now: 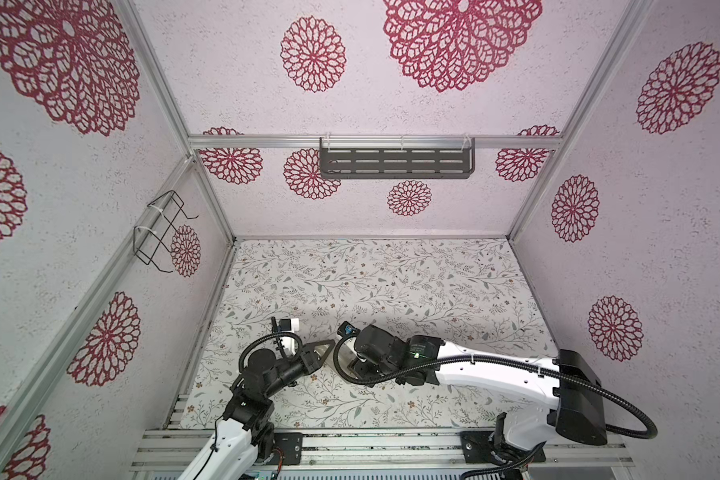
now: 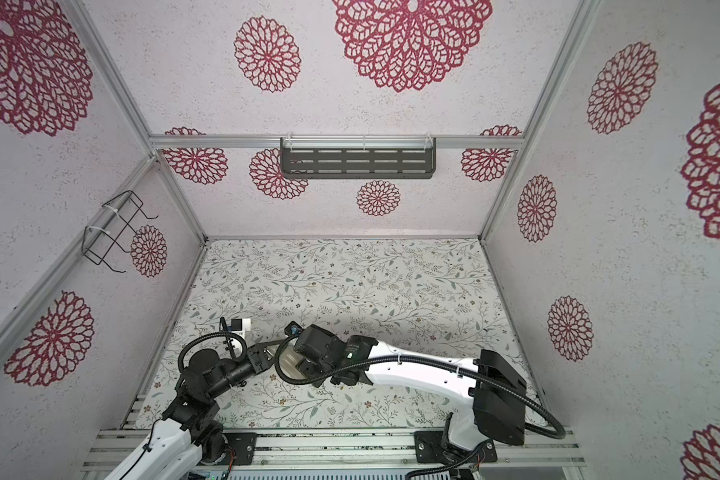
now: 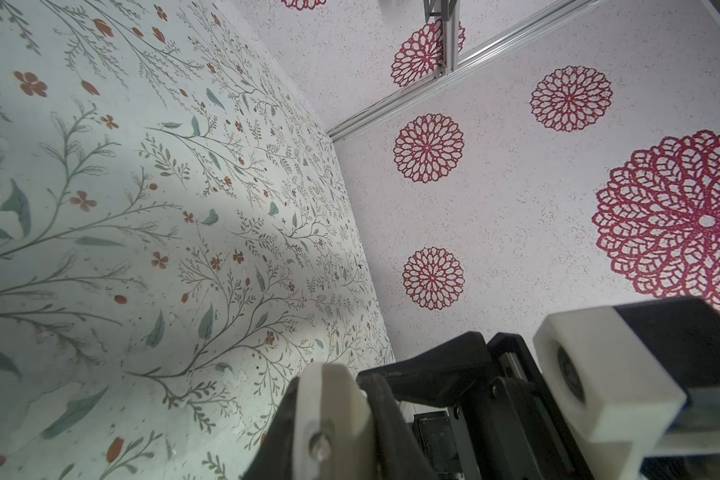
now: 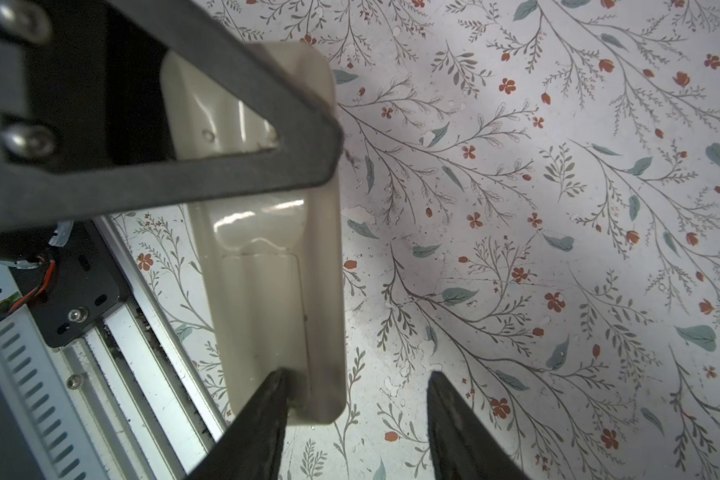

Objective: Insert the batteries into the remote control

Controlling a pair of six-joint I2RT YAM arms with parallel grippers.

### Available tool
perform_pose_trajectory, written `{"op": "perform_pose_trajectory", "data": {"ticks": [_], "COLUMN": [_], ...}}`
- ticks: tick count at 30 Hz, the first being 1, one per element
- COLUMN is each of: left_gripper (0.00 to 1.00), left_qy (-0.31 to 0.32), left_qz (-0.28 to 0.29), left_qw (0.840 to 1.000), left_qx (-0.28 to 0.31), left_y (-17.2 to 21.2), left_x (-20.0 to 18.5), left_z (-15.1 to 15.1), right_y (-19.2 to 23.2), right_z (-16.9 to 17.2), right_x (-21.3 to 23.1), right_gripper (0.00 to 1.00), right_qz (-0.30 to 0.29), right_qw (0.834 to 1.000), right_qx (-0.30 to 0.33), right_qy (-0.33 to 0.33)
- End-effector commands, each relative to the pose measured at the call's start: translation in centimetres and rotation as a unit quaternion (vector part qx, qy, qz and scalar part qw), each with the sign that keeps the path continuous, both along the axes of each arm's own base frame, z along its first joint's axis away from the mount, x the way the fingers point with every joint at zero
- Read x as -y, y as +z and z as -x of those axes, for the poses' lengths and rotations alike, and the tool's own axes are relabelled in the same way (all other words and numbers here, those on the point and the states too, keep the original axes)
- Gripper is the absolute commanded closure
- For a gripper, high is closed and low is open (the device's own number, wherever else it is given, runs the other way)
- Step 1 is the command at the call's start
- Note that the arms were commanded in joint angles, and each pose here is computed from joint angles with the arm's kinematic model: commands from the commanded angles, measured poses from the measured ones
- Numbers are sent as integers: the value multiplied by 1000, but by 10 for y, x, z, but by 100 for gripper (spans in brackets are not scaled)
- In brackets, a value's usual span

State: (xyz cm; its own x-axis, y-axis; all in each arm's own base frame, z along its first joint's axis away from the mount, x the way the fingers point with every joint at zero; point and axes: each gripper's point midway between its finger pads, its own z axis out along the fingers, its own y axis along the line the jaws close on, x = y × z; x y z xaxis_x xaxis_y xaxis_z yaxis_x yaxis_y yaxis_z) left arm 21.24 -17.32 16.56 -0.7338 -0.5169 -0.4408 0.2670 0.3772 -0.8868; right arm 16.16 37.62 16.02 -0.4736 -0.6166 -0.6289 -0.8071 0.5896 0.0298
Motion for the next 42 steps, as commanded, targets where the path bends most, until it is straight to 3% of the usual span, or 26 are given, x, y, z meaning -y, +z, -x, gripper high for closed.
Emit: {"op": "perform_pose_trajectory", "data": {"ticks": [1,17,21,29,34,42], "left_gripper": [100,100,100,100,100,100], "left_qy": [-15,-26,-28,6,21,25], "left_qz": [27,118,104,29,20,27], "left_qw": [999,990,991,999,999,999], "left_qx": [36,73,74,36,20,17], "left_y": [22,74,74,37,27,27], "left_x": [4,6,7,-1,-5,-6], "left_z": [3,6,5,-3,-6,-9], "right_y": [-7,-19,-14,27,43,36], "right_z": [-9,-11,-12,-6,1,10], "right_x": [0,-1,0,-6,-12,-22], "right_gripper": [44,46,46,39,29,24], "right_qz": [7,18,12,-33,-76,-90], "right_qw": [1000,1000,1000,997,994,992], "right_qx": [3,10,19,70,79,73], "right_qy": [-12,-2,0,18,28,51]}}
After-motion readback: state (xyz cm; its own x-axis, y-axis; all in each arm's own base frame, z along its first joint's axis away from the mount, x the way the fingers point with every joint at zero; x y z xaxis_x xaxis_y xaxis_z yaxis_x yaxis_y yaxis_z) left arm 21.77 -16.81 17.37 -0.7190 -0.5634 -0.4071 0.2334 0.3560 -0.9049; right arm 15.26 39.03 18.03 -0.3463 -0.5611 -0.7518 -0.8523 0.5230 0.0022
